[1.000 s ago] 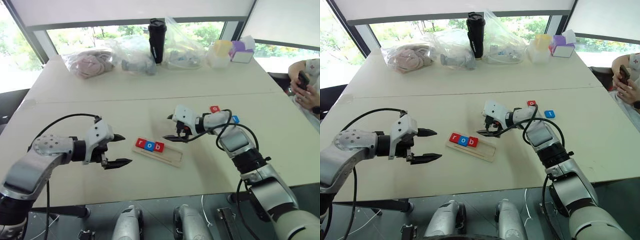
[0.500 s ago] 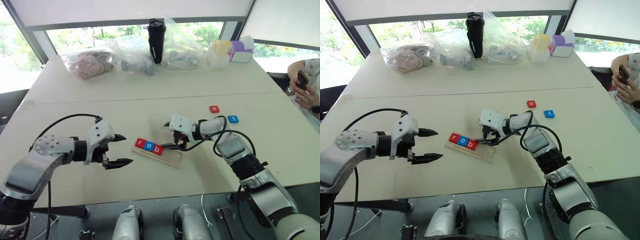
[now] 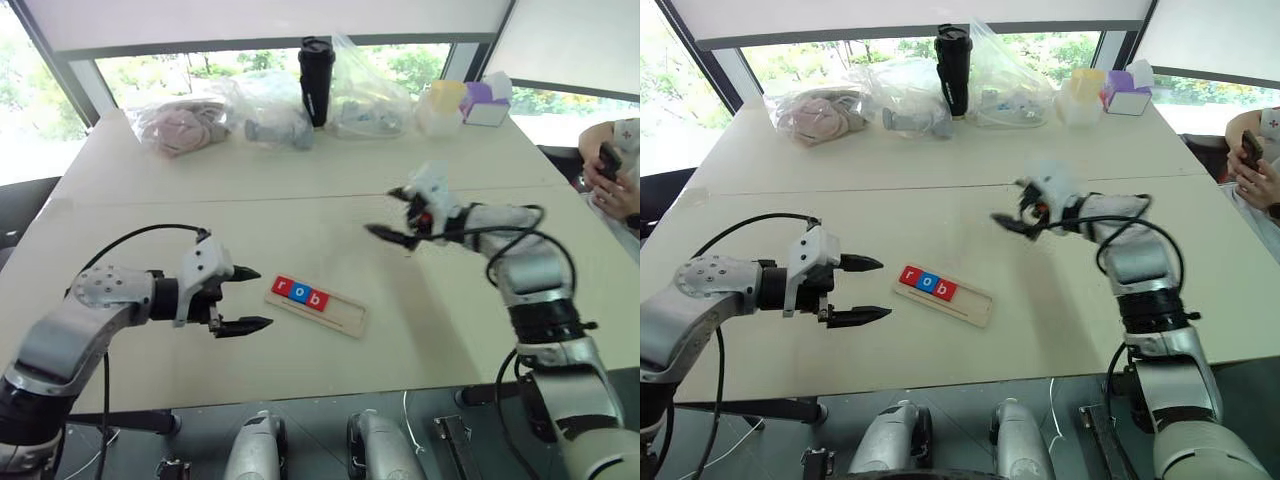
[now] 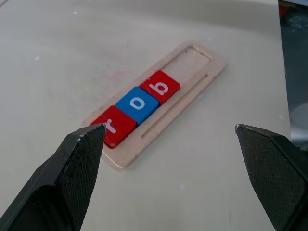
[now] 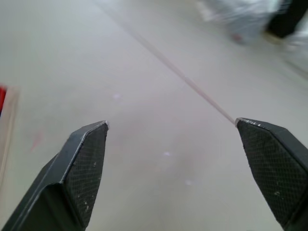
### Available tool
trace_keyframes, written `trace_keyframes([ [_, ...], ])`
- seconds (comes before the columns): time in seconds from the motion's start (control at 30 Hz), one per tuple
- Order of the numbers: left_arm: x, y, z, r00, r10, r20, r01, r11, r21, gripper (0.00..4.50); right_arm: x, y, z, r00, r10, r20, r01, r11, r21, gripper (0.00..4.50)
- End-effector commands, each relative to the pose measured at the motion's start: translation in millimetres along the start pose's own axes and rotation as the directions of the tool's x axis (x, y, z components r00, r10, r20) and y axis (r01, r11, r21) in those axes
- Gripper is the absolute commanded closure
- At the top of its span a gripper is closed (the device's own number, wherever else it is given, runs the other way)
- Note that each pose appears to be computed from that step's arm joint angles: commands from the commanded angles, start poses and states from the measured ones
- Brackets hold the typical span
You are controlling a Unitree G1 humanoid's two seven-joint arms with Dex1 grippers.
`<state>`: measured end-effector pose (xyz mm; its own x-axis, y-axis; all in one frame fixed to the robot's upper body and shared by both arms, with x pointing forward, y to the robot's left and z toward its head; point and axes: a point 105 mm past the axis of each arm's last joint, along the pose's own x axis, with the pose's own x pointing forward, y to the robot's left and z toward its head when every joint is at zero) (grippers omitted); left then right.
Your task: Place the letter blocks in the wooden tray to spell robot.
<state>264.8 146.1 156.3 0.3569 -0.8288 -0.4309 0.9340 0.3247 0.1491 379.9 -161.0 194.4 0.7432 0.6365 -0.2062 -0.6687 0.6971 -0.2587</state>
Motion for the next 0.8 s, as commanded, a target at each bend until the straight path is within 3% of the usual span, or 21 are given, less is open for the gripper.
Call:
trace_keyframes([
  [0.03,-0.7,-1.5,17.5,0.999,-0.019,0.047,0.018,0.999,0.035,0.00,-23.8,-28.0,-2.8,0.985,-0.173,-0.002,0.171,0.976,0.131,0.13],
  [0.17,1.3,-1.2,30.7,0.995,-0.038,0.093,0.036,0.999,0.025,0.00,-45.2,-70.4,-30.8,0.908,-0.400,-0.123,0.418,0.868,0.268,0.13],
  [0.23,0.8,-2.5,33.8,0.994,-0.049,0.095,0.047,0.999,0.026,0.00,-49.2,-81.8,-40.8,0.882,-0.444,-0.158,0.471,0.828,0.303,0.13],
  [0.47,1.6,-4.3,31.4,0.996,-0.054,0.077,0.052,0.998,0.022,0.00,-25.2,-90.0,-67.7,0.859,-0.456,-0.233,0.507,0.821,0.262,0.13],
  [0.8,-3.3,-8.2,21.8,0.999,-0.023,0.049,0.023,1.000,-0.001,0.00,14.0,-85.7,-79.2,0.878,-0.409,-0.250,0.467,0.848,0.250,0.13],
])
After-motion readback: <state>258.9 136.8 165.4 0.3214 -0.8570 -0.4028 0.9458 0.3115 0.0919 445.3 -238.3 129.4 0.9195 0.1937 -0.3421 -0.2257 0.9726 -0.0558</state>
